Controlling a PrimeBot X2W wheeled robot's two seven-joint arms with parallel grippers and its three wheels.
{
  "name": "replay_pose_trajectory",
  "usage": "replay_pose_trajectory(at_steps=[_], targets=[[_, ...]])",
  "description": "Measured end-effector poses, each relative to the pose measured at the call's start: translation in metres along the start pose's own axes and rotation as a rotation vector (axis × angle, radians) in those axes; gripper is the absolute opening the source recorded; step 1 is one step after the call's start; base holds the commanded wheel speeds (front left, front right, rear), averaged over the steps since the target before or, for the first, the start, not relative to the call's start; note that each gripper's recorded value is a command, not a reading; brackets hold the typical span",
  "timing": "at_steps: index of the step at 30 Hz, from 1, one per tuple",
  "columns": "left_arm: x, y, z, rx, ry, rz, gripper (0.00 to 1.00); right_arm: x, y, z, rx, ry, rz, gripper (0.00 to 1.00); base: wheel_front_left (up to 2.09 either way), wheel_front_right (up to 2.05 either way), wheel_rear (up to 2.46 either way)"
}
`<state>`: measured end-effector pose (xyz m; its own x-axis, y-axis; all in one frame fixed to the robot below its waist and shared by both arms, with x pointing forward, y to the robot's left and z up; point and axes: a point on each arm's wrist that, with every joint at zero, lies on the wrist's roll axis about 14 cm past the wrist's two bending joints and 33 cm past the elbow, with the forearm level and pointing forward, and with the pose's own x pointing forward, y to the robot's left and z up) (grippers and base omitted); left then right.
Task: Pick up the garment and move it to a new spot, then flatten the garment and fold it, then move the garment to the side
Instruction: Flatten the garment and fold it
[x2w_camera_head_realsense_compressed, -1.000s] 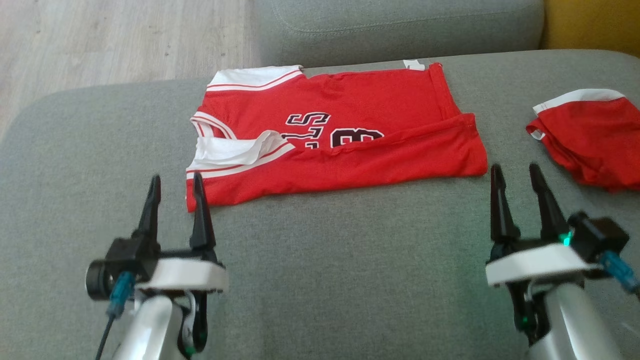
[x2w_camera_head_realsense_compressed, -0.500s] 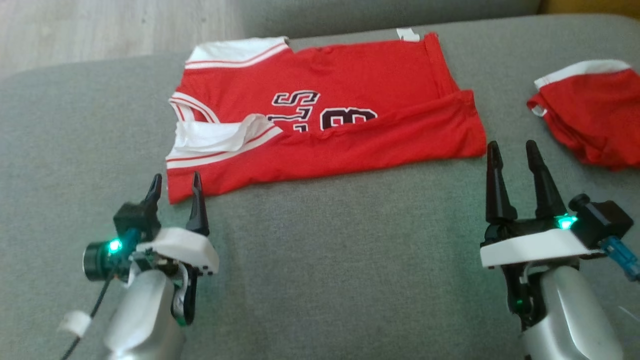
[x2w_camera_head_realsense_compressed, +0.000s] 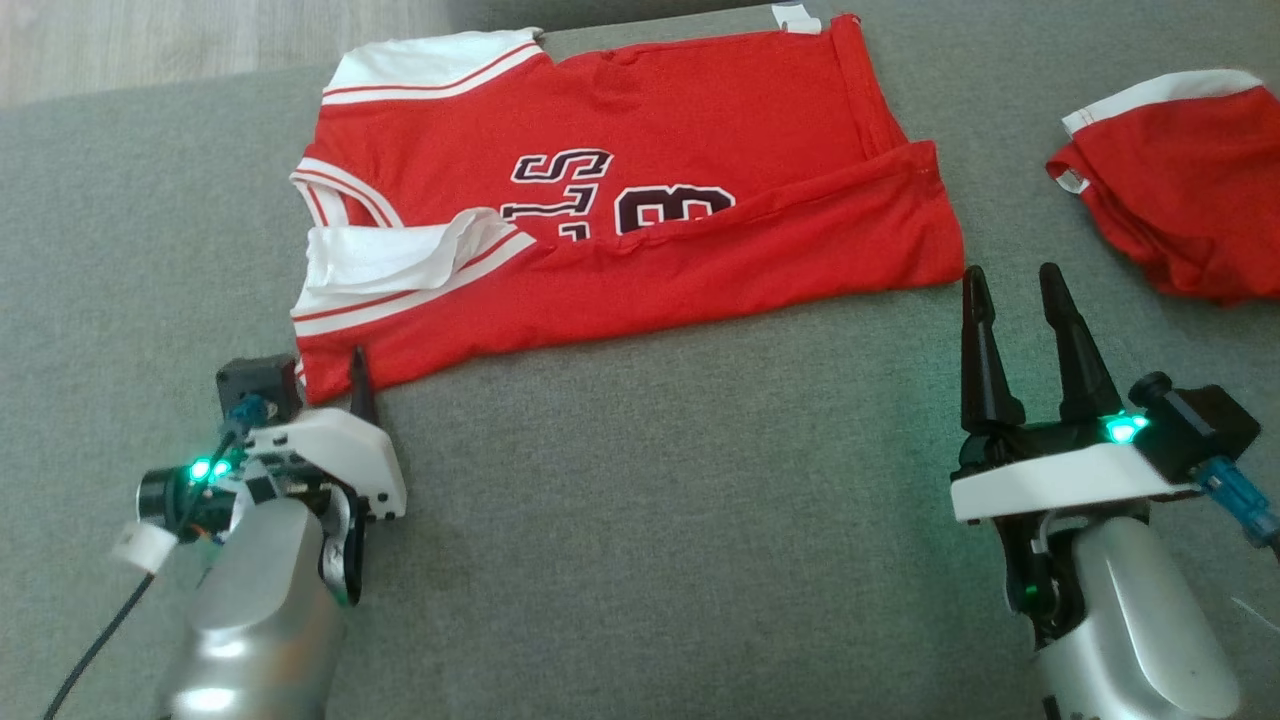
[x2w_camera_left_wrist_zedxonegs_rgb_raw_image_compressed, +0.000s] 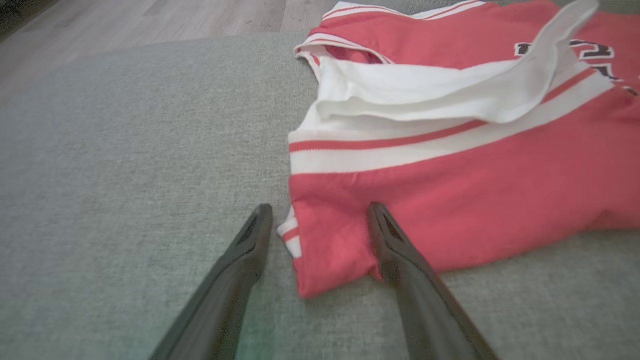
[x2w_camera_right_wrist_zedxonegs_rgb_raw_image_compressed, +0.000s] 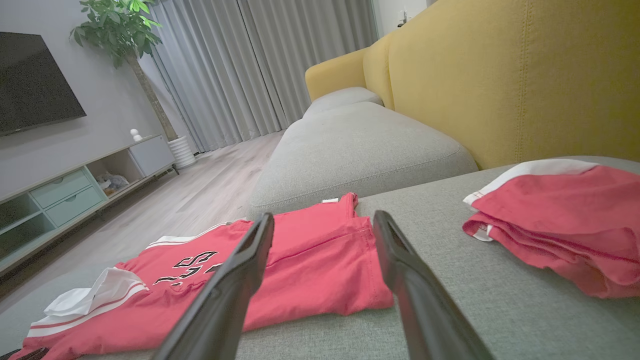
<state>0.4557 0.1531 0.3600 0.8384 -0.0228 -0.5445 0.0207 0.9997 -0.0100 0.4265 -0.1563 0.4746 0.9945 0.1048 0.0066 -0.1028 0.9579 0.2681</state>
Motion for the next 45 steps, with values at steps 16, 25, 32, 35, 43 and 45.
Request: replay_pose_trajectory(at_steps=[16, 25, 32, 35, 43, 45], targets=[[-0.005, 0.000, 0.024, -0.058, -0.126, -0.029, 0.00, -0.001, 0.006, 0.003, 0.006, -0.007, 0.014, 1.00, 0.00, 0.00, 0.00], [-0.018, -0.011, 0.079, -0.048, -0.353, -0.075, 0.00, 0.020, -0.014, -0.028, -0.087, 0.164, -0.034, 1.00, 0.00, 0.00, 0.00], [-0.020, -0.011, 0.079, -0.040, -0.364, -0.083, 0.00, 0.051, -0.029, -0.058, -0.085, 0.355, -0.086, 1.00, 0.00, 0.00, 0.00], [-0.021, -0.010, 0.078, -0.036, -0.366, -0.082, 0.00, 0.051, -0.038, -0.080, -0.106, 0.462, -0.114, 1.00, 0.00, 0.00, 0.00], [-0.022, -0.009, 0.077, -0.029, -0.370, -0.082, 0.00, 0.059, -0.034, -0.103, -0.125, 0.566, -0.104, 0.83, 0.00, 0.00, 0.00], [-0.022, -0.009, 0.077, -0.028, -0.369, -0.081, 0.00, 0.063, -0.030, -0.103, -0.136, 0.569, -0.089, 0.29, 0.00, 0.00, 0.00]])
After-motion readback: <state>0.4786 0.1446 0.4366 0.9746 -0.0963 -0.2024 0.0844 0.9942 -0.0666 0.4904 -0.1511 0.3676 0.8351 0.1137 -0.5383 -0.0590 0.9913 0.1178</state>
